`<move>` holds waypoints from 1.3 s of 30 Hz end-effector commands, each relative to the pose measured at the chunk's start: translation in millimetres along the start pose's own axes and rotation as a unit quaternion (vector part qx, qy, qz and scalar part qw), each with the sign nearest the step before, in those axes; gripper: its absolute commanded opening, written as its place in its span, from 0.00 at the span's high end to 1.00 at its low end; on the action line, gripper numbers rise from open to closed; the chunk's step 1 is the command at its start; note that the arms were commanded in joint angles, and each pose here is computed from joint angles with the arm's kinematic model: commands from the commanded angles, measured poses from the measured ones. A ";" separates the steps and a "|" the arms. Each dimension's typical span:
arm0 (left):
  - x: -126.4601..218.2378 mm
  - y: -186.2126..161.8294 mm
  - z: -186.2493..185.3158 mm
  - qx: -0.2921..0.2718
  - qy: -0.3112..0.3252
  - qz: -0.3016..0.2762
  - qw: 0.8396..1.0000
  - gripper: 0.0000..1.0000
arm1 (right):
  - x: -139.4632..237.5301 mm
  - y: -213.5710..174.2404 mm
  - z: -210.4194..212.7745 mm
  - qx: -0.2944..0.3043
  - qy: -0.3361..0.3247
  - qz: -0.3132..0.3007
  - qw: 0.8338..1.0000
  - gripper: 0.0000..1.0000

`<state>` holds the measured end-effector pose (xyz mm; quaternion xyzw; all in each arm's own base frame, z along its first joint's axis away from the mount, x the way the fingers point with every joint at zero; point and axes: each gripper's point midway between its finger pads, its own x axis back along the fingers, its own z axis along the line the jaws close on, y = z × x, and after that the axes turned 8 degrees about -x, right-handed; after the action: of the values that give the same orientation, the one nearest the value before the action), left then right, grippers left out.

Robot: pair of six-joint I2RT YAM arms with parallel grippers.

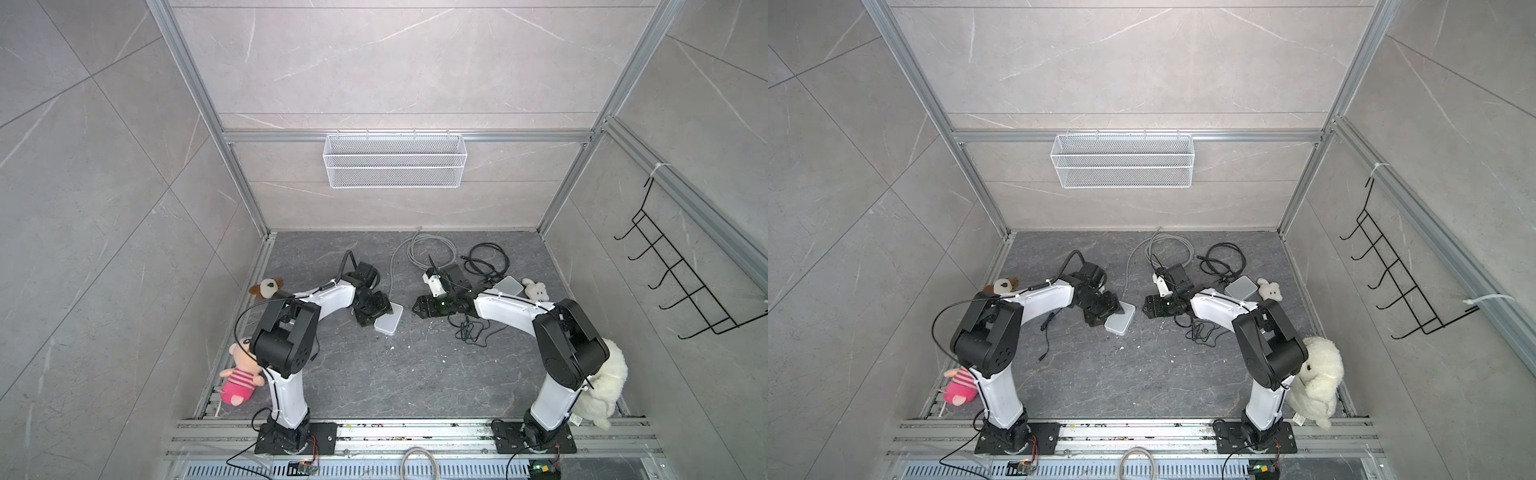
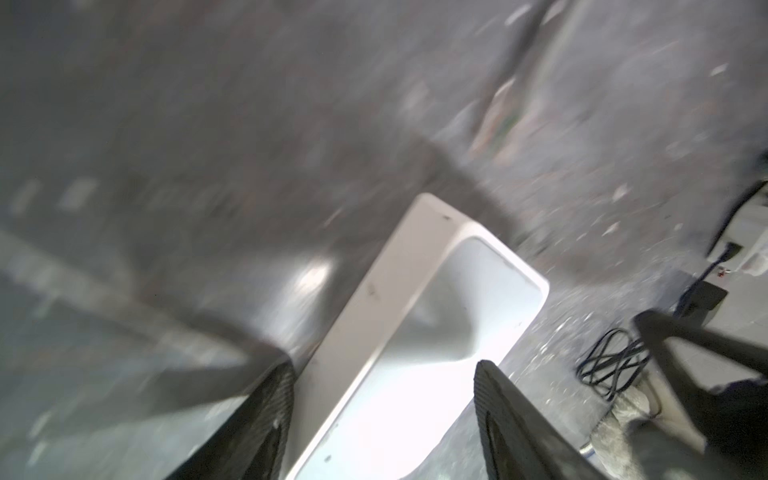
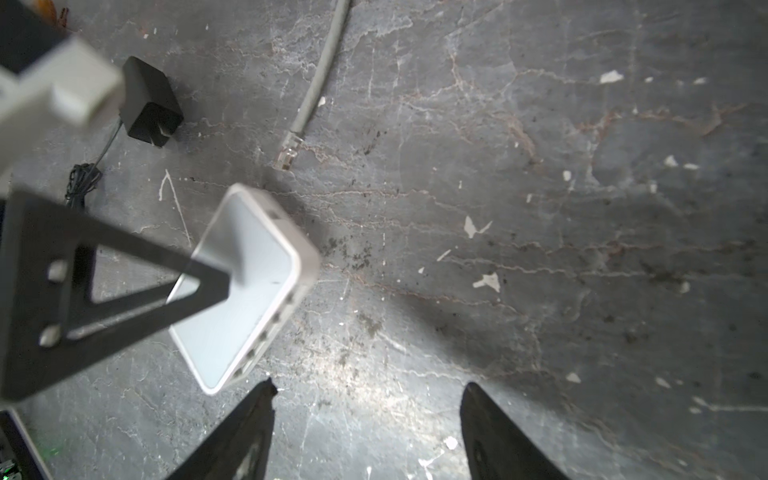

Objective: Insert the plug into the switch port

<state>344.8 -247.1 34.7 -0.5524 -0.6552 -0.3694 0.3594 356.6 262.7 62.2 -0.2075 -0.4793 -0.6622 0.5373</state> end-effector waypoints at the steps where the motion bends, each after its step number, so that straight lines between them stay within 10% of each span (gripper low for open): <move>1: -10.9 -2.8 0.6 -0.023 0.007 0.020 1.000 0.28 | 7.7 -5.6 0.2 0.002 -0.008 0.005 1.000 0.28; 18: 46.0 -7.8 13.4 -0.135 0.024 0.009 0.990 0.36 | -14.0 14.7 16.4 0.012 0.022 0.013 1.000 0.29; 39: 6.5 -7.3 -18.0 -0.194 -0.026 0.036 0.980 0.46 | -45.0 -2.4 28.8 -0.234 0.085 0.067 0.966 0.52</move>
<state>343.0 -254.7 45.8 -0.6299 -0.5692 -0.4616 0.2572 365.9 302.9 48.6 -0.2899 -0.2812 -0.7295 0.5520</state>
